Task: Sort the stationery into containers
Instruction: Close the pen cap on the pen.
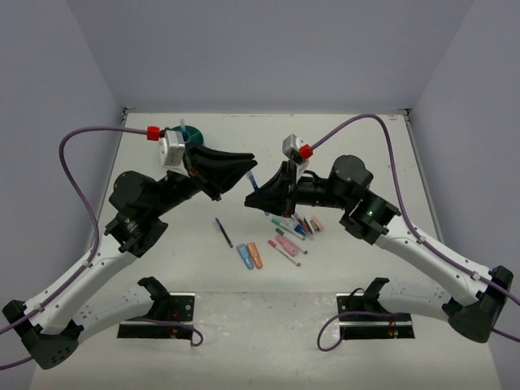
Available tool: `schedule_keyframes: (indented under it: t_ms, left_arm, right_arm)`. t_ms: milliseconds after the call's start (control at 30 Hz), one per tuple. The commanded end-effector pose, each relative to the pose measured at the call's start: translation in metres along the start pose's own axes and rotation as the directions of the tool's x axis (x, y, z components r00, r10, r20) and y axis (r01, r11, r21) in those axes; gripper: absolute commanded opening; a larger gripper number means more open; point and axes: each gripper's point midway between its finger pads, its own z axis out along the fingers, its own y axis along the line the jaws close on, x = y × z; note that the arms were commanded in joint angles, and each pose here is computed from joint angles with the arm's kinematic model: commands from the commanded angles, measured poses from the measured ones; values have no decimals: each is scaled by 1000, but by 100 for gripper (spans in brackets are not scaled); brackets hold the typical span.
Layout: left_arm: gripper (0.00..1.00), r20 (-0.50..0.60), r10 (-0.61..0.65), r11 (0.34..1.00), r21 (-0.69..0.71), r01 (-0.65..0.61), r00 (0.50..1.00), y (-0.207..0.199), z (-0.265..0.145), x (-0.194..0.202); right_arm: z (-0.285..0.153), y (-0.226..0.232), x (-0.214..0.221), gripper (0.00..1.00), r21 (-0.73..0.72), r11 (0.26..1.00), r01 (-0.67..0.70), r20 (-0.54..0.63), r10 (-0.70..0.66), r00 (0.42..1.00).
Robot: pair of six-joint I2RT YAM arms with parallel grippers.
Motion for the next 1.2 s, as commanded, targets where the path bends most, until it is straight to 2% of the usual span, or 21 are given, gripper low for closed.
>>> schedule_keyframes:
  t_ms: [0, 100, 200, 367, 467, 533, 600, 667, 767, 833, 867, 900, 967, 1067, 1100, 1167]
  left_arm:
    - [0, -205, -237, 965, -164, 205, 950, 29, -13, 96]
    - [0, -228, -256, 958, -190, 215, 939, 35, -16, 112]
    - [0, -248, -265, 953, -216, 213, 932, 40, -23, 128]
    - [0, -263, -292, 952, -173, 253, 919, 30, -27, 141]
    - [0, -271, -310, 946, -182, 268, 911, 28, -33, 149]
    - [0, -276, -310, 947, -174, 270, 910, 25, -36, 149]
    - [0, -265, -307, 948, -167, 270, 914, 22, -36, 140]
    - [0, -255, -301, 949, -180, 260, 919, 22, -34, 130]
    - [0, -215, -254, 956, -202, 212, 943, 23, -24, 87]
    - [0, -222, -226, 962, -203, 181, 949, 22, -22, 73]
    - [2, -220, -213, 965, -198, 170, 952, 20, -20, 64]
    - [17, -207, -198, 969, -186, 160, 958, 17, -17, 51]
    - [36, -180, -167, 976, -170, 136, 969, 15, -13, 35]
    - [41, -131, -127, 980, -171, 103, 983, 18, -6, 18]
    - [48, -107, -112, 983, -158, 95, 988, 17, -2, 12]
    - [67, -98, -105, 989, -117, 93, 990, 13, 6, 7]
  right_arm:
    - [-6, 13, -134, 0, 100, 989, 109, 332, -137, 933]
    - [0, 2, -144, 0, 142, 986, 86, 337, -130, 932]
    - [-3, 5, -173, 0, 172, 981, 93, 366, -152, 918]
    - [3, 3, -217, 0, 195, 972, 130, 375, -196, 906]
    - [10, -6, -221, 0, 202, 971, 132, 361, -199, 911]
    - [14, -10, -213, 0, 191, 972, 133, 356, -195, 914]
    - [27, -19, -172, 0, 134, 983, 124, 285, -158, 945]
    - [30, -12, -150, 0, 61, 987, 146, 242, -156, 958]
    - [26, 4, -112, 0, -48, 984, 172, 162, -163, 973]
    - [19, 9, -92, 0, -76, 983, 165, 136, -154, 979]
    - [16, 9, -84, 0, -73, 985, 156, 129, -146, 981]
    - [15, 6, -73, 0, -69, 989, 132, 117, -124, 985]
    - [12, 9, -62, 0, -80, 990, 117, 95, -109, 989]
    - [8, 11, -44, 0, -105, 990, 98, 53, -93, 994]
    - [6, 12, -37, 0, -115, 989, 95, 35, -92, 995]
    - [3, 14, -28, 0, -132, 986, 99, 10, -99, 995]
